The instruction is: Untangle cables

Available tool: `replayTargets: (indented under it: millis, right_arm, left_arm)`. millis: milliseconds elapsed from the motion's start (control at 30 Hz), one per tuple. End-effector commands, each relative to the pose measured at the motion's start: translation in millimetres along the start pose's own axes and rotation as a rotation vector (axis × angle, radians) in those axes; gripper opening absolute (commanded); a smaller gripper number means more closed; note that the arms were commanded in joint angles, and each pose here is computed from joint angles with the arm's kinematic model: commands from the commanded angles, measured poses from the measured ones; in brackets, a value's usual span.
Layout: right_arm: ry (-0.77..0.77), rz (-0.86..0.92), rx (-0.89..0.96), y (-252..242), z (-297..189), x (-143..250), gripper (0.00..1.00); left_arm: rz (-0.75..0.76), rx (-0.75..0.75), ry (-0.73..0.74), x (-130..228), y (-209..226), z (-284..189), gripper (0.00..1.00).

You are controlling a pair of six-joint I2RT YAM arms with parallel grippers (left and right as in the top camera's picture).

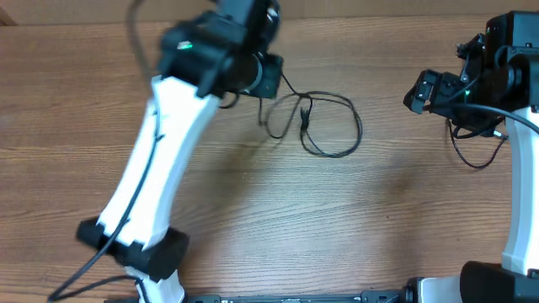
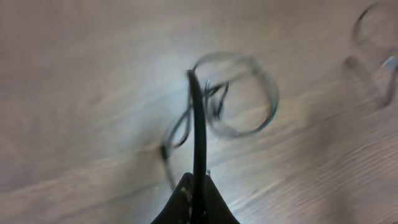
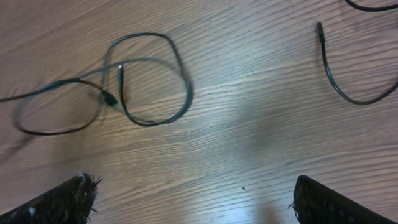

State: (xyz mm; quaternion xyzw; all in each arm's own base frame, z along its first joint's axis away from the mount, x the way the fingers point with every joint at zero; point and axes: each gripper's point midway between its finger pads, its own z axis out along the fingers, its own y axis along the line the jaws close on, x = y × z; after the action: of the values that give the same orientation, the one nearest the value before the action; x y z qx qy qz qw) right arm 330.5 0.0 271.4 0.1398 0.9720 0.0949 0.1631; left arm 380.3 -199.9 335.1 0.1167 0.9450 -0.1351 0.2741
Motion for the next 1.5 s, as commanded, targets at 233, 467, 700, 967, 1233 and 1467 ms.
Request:
replayTargets:
  millis: [233,467,700,967,1233,1467]
  right_arm:
    - [0.182,-0.169,-0.133,46,56,9,1.00]
    - [0.272,-0.357,-0.188,93,96,26,1.00]
    - [0.280,-0.447,-0.213,128,137,29,1.00]
    - [0.322,-0.539,-0.230,164,182,49,1.00]
    - [0.336,-0.614,-0.247,194,216,69,0.91]
    - [0.253,-0.473,-0.046,169,227,44,0.33]
  left_arm:
    - [0.016,0.038,-0.340,-50,2,-97,0.04]
    - [0.016,0.026,-0.419,-62,3,-112,0.04]
    - [0.027,0.062,-0.501,-74,-4,-132,0.05]
    - [0.037,0.084,-0.610,-88,-10,-157,0.05]
    - [0.037,0.096,-0.666,-96,-12,-170,0.05]
    - [0.001,-0.015,-0.624,-87,9,-162,0.05]
